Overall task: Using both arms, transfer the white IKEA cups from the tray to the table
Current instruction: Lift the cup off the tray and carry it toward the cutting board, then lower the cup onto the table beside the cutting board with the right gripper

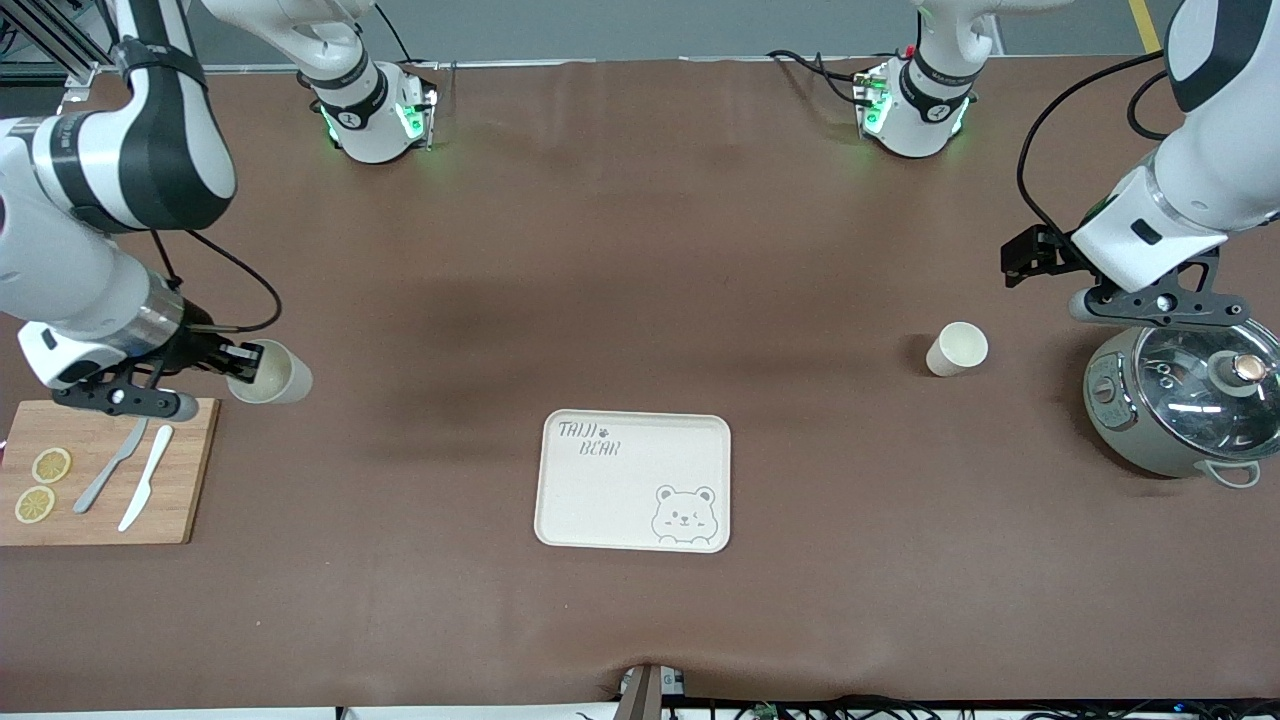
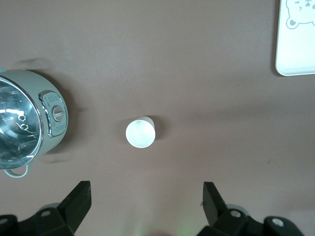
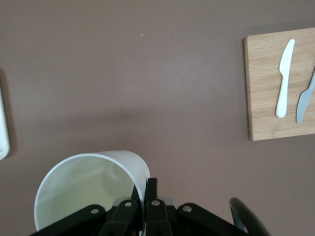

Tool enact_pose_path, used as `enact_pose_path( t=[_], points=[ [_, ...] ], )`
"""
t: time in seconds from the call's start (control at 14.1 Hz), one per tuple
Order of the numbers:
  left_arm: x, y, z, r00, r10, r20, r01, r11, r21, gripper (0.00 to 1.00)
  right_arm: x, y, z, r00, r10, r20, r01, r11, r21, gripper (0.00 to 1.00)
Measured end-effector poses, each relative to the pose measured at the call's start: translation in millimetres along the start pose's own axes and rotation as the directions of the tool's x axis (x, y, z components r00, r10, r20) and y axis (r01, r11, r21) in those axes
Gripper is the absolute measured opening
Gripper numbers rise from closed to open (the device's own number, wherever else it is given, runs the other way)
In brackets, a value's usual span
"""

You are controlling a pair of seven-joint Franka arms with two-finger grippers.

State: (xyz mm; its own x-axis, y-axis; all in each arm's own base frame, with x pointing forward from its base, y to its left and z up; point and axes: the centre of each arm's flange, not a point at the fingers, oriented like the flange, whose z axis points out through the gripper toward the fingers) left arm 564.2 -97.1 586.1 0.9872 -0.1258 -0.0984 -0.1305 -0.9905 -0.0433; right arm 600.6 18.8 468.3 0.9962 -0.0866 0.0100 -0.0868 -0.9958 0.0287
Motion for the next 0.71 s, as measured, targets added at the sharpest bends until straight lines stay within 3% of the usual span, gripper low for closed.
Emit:
enact_pose_path(
  t=[0.35, 0.71],
  points=[
    [-0.1, 2.8, -0.1, 1.0, 0.005, 0.0, -0.005, 1.0, 0.0, 1.0, -12.2, 41.6, 46.8, 0.998, -0.016, -0.055, 0.016, 1.0, 0.007, 0.04],
    [-0.2, 3.7, -0.1, 1.0, 0.005, 0.0, -0.005, 1.0, -0.007, 1.0, -17.4, 38.5, 70.7, 0.995, 0.03, -0.098, -0.023, 0.997, 0.074, 0.04]
  ],
)
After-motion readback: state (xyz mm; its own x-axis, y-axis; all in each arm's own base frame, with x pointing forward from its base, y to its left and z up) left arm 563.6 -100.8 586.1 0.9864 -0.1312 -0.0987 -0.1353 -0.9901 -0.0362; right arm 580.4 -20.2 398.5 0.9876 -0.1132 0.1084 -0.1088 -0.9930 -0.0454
